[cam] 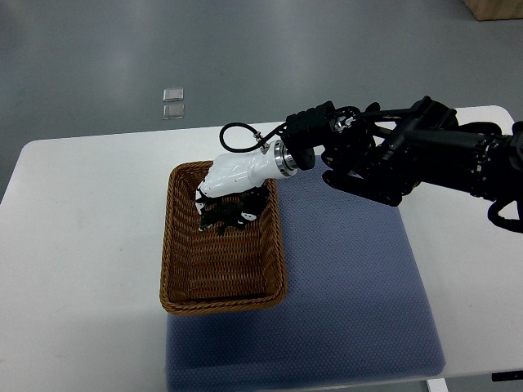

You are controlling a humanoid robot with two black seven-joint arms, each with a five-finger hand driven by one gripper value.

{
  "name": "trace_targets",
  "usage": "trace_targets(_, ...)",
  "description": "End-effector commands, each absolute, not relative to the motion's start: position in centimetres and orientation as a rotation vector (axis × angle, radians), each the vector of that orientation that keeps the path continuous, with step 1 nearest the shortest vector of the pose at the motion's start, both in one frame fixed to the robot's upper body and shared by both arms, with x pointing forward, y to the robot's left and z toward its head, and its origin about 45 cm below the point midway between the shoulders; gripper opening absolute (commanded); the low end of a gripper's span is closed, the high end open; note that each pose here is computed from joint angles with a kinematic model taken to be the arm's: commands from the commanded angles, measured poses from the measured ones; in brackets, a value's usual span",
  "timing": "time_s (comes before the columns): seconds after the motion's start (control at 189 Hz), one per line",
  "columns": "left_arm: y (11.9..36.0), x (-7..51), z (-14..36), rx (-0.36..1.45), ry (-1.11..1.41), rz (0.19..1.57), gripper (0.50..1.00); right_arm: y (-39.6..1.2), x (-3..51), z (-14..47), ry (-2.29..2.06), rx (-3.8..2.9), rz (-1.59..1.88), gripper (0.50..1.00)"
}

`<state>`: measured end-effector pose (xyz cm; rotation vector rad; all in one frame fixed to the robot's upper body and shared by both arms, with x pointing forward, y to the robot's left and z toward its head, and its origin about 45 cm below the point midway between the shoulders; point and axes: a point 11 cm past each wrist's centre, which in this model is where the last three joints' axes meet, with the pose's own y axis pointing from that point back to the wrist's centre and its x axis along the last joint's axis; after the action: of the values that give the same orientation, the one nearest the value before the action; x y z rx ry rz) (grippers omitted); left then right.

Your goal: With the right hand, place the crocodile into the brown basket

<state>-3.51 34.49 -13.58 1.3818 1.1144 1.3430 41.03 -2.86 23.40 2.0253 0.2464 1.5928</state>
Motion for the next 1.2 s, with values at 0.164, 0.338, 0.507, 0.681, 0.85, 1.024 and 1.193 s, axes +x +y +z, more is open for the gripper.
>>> trace_targets(0.164, 34.5, -3.5, -13.6, 1.382, 1.114, 1.343, 1.0, -2.9, 40.9, 23.1, 0.241, 2.036, 1.586, 0.623)
trace_targets(0.338, 34.5, -3.5, -13.6, 1.382, 1.114, 1.343, 1.0, -2.8, 40.9, 23.3, 0.221, 2.058, 1.576, 0.895)
trace_targets(0.507, 34.5, -3.5, -13.6, 1.382, 1.114, 1.343, 1.0, -2.4, 41.1, 24.1, 0.186, 2.082, 1.583, 0.913)
trace_targets(0.681, 34.5, -3.5, -13.6, 1.382, 1.114, 1.343, 1.0, -1.3, 41.6, 26.5, 0.086, 2.172, 1.575, 0.913)
trace_targets(0.85, 34.5, -3.5, -13.6, 1.382, 1.114, 1.343, 1.0, -0.3, 42.0, 29.6, -0.052, 2.488, 1.254, 0.913)
trace_targets(1.024, 34.5, -3.5, -13.6, 1.382, 1.114, 1.343, 1.0, -2.6, 43.5, 28.5, -0.403, 2.748, 0.671, 0.926)
trace_targets(1.193, 34.5, -3.5, -13.6, 1.382, 1.114, 1.343, 1.0, -9.5, 45.9, 27.5, -0.71, 2.806, 0.331, 0.926)
